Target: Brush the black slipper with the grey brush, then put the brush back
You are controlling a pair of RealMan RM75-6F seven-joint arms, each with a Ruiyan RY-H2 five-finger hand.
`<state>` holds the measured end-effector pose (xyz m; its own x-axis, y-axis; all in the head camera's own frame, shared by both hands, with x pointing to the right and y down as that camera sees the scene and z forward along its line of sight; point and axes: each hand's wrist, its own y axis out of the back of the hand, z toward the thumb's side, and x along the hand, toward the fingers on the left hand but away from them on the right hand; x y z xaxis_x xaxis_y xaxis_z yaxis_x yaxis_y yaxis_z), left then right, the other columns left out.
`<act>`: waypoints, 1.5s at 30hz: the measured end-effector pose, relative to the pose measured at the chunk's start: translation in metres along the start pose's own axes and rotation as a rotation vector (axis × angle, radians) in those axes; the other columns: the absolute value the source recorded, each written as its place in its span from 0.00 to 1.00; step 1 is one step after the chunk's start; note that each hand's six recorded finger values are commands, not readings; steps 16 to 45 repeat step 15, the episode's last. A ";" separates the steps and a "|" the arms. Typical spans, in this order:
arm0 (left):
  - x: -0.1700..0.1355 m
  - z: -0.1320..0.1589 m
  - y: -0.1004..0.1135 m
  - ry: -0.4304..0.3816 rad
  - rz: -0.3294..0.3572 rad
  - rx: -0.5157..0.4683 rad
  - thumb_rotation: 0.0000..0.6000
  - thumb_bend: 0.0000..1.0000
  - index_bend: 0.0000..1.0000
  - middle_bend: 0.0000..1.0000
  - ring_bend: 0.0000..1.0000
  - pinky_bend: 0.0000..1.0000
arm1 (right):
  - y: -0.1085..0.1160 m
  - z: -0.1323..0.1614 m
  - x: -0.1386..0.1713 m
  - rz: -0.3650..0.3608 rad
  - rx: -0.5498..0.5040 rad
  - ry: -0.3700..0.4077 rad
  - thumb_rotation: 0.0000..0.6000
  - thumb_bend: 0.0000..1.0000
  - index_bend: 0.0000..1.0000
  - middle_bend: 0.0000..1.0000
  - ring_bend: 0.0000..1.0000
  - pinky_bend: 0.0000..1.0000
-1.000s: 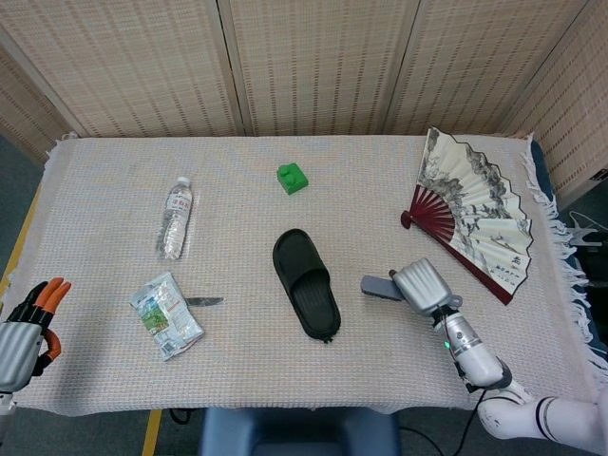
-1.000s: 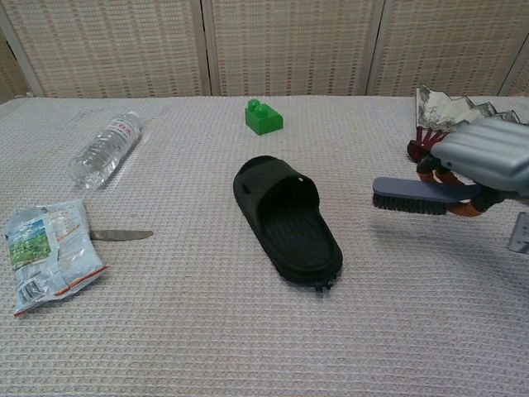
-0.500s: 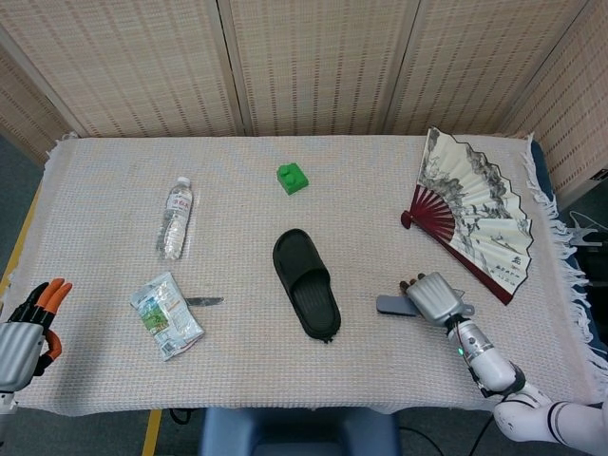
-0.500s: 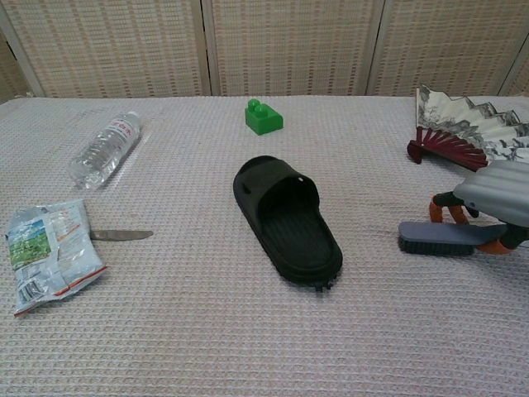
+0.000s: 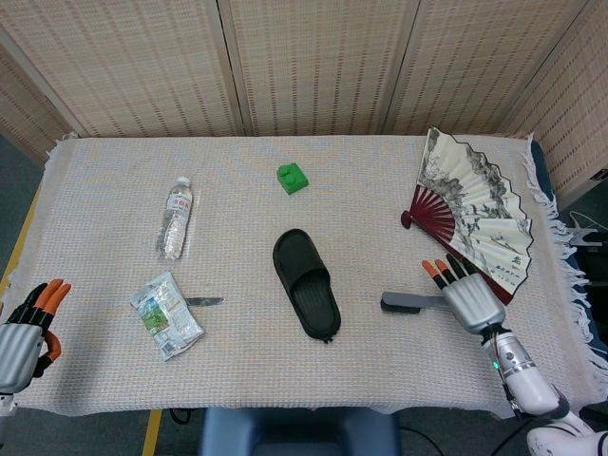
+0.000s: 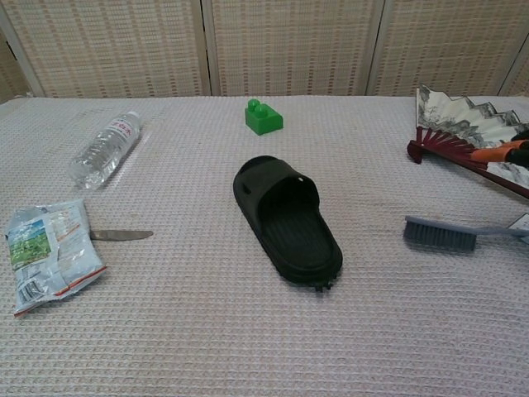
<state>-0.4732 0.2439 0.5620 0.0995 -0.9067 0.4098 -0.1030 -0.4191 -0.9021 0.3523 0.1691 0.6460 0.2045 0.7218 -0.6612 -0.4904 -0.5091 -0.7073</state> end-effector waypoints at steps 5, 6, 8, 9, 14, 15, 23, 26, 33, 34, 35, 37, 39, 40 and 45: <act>-0.002 0.002 0.004 -0.012 0.020 -0.010 1.00 0.51 0.00 0.00 0.02 0.24 | 0.011 -0.008 0.030 -0.097 -0.161 -0.048 1.00 0.17 0.00 0.01 0.00 0.08; -0.003 0.002 0.005 -0.014 0.022 -0.013 1.00 0.50 0.00 0.00 0.02 0.24 | 0.013 -0.011 0.039 -0.140 -0.217 -0.065 1.00 0.17 0.00 0.01 0.00 0.06; -0.004 0.003 0.004 -0.019 0.020 -0.013 1.00 0.50 0.00 0.00 0.02 0.24 | 0.016 -0.019 0.053 -0.218 -0.297 -0.101 1.00 0.17 0.00 0.00 0.00 0.02; -0.004 0.003 0.004 -0.021 0.019 -0.012 1.00 0.50 0.00 0.00 0.02 0.24 | 0.019 -0.026 0.065 -0.286 -0.343 -0.133 1.00 0.17 0.00 0.00 0.00 0.00; -0.005 0.005 0.004 -0.029 0.023 -0.007 1.00 0.50 0.00 0.00 0.02 0.24 | 0.025 -0.037 0.095 -0.412 -0.379 -0.186 1.00 0.17 0.00 0.00 0.00 0.00; -0.005 0.005 0.004 -0.029 0.025 -0.006 1.00 0.50 0.00 0.00 0.02 0.24 | 0.022 -0.037 0.101 -0.412 -0.385 -0.189 1.00 0.17 0.00 0.00 0.00 0.00; -0.005 0.005 0.004 -0.029 0.025 -0.006 1.00 0.50 0.00 0.00 0.02 0.24 | 0.022 -0.037 0.101 -0.412 -0.385 -0.189 1.00 0.17 0.00 0.00 0.00 0.00; -0.005 0.005 0.004 -0.029 0.025 -0.006 1.00 0.50 0.00 0.00 0.02 0.24 | 0.022 -0.037 0.101 -0.412 -0.385 -0.189 1.00 0.17 0.00 0.00 0.00 0.00; -0.005 0.005 0.004 -0.029 0.025 -0.006 1.00 0.50 0.00 0.00 0.02 0.24 | 0.022 -0.037 0.101 -0.412 -0.385 -0.189 1.00 0.17 0.00 0.00 0.00 0.00; -0.005 0.005 0.004 -0.029 0.025 -0.006 1.00 0.50 0.00 0.00 0.02 0.24 | 0.022 -0.037 0.101 -0.412 -0.385 -0.189 1.00 0.17 0.00 0.00 0.00 0.00; -0.005 0.005 0.004 -0.029 0.025 -0.006 1.00 0.50 0.00 0.00 0.02 0.24 | 0.022 -0.037 0.101 -0.412 -0.385 -0.189 1.00 0.17 0.00 0.00 0.00 0.00; -0.005 0.005 0.004 -0.029 0.025 -0.006 1.00 0.50 0.00 0.00 0.02 0.24 | 0.022 -0.037 0.101 -0.412 -0.385 -0.189 1.00 0.17 0.00 0.00 0.00 0.00; -0.005 0.005 0.004 -0.029 0.025 -0.006 1.00 0.50 0.00 0.00 0.02 0.24 | 0.022 -0.037 0.101 -0.412 -0.385 -0.189 1.00 0.17 0.00 0.00 0.00 0.00; -0.005 0.005 0.004 -0.029 0.025 -0.006 1.00 0.50 0.00 0.00 0.02 0.24 | 0.022 -0.037 0.101 -0.412 -0.385 -0.189 1.00 0.17 0.00 0.00 0.00 0.00; -0.005 0.005 0.004 -0.029 0.025 -0.006 1.00 0.50 0.00 0.00 0.02 0.24 | 0.022 -0.037 0.101 -0.412 -0.385 -0.189 1.00 0.17 0.00 0.00 0.00 0.00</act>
